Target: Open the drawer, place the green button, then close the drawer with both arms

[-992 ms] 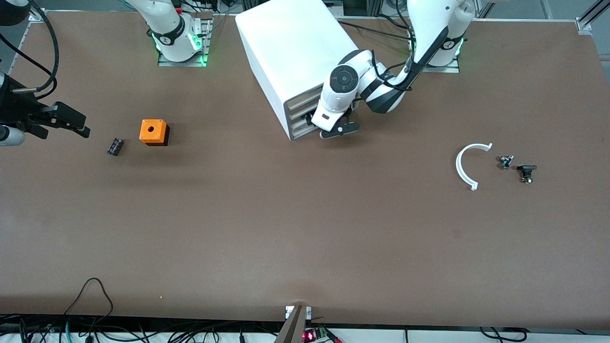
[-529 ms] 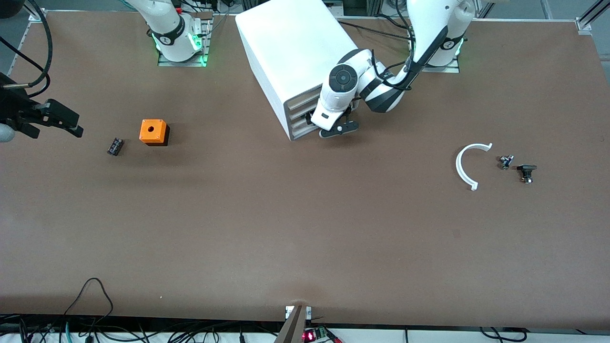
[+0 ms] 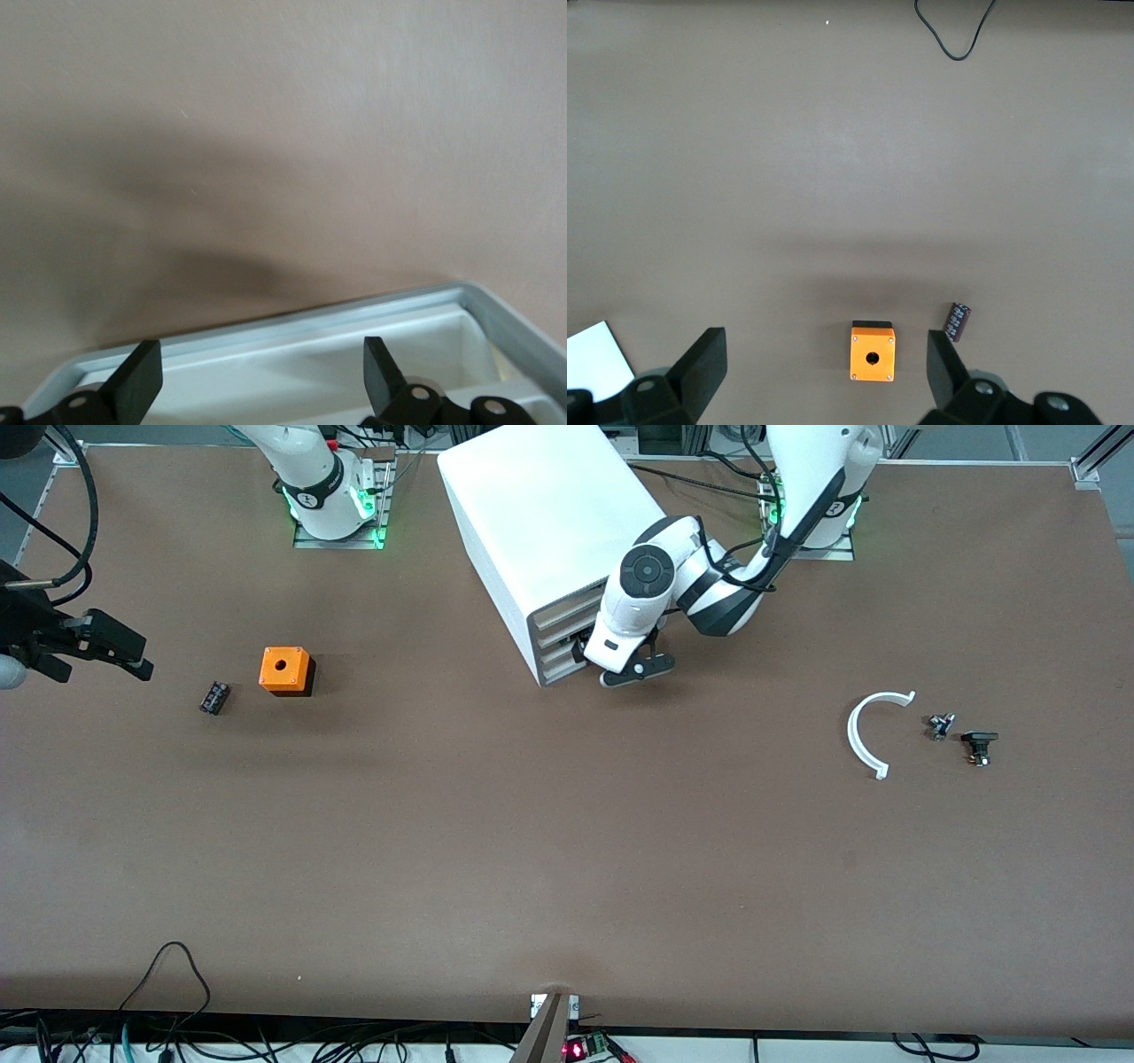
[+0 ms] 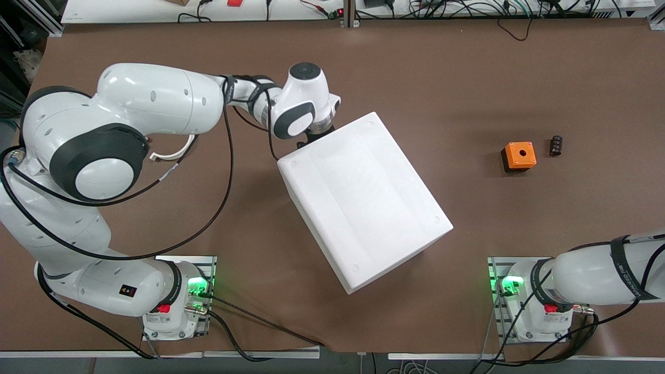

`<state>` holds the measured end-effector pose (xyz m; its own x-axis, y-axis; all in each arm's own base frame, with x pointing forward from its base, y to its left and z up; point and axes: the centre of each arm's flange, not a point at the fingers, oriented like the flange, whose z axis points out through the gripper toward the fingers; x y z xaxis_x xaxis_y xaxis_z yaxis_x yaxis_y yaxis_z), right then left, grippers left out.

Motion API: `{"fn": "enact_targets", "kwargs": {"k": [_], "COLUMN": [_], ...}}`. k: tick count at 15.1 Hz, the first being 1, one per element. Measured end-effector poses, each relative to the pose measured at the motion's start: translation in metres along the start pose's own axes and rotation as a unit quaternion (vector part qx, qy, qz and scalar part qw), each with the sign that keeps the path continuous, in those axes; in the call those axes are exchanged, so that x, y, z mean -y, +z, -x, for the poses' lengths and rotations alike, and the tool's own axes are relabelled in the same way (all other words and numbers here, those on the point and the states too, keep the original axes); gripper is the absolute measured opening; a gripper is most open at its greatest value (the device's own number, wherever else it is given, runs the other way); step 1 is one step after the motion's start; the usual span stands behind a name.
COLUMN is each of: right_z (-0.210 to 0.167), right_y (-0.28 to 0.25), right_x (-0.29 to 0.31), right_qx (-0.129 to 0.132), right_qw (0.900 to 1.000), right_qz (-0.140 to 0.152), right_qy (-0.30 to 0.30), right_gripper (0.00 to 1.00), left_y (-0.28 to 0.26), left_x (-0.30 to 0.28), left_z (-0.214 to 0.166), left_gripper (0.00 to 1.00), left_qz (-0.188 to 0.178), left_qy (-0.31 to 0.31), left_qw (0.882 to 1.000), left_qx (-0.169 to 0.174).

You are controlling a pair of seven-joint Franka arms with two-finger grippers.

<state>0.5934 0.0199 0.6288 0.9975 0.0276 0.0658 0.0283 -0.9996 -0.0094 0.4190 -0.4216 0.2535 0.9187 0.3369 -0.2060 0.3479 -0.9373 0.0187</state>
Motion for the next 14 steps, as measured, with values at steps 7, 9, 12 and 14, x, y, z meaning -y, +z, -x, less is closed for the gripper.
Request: {"fn": "enact_targets", "kwargs": {"k": [7, 9, 12, 14], "right_z": [0.0, -0.001, -0.003, -0.006], "right_y": [-0.002, -0.004, -0.005, -0.005], "right_x": [0.002, 0.002, 0.003, 0.004], "right_qx": [-0.004, -0.005, -0.005, 0.009], "right_qw": [1.0, 1.0, 1.0, 1.0], "right_qz": [0.008, 0.008, 0.008, 0.008], "right_qy": [-0.004, -0.004, -0.004, -0.005], "right_gripper": [1.0, 1.0, 1.0, 1.0], "left_y": [-0.101, -0.117, -0.136, -0.162], "left_x": [0.024, 0.038, 0.062, 0.083], "left_z": [-0.079, -0.098, -0.122, -0.137], "left_gripper": [1.0, 1.0, 1.0, 1.0], "left_qz": [-0.049, -0.057, -0.065, -0.065], "left_qy": [0.01, 0.009, 0.021, 0.054], "left_qw": [0.998, 0.998, 0.997, 0.996], "left_qx": [0.027, 0.037, 0.04, 0.038]}}
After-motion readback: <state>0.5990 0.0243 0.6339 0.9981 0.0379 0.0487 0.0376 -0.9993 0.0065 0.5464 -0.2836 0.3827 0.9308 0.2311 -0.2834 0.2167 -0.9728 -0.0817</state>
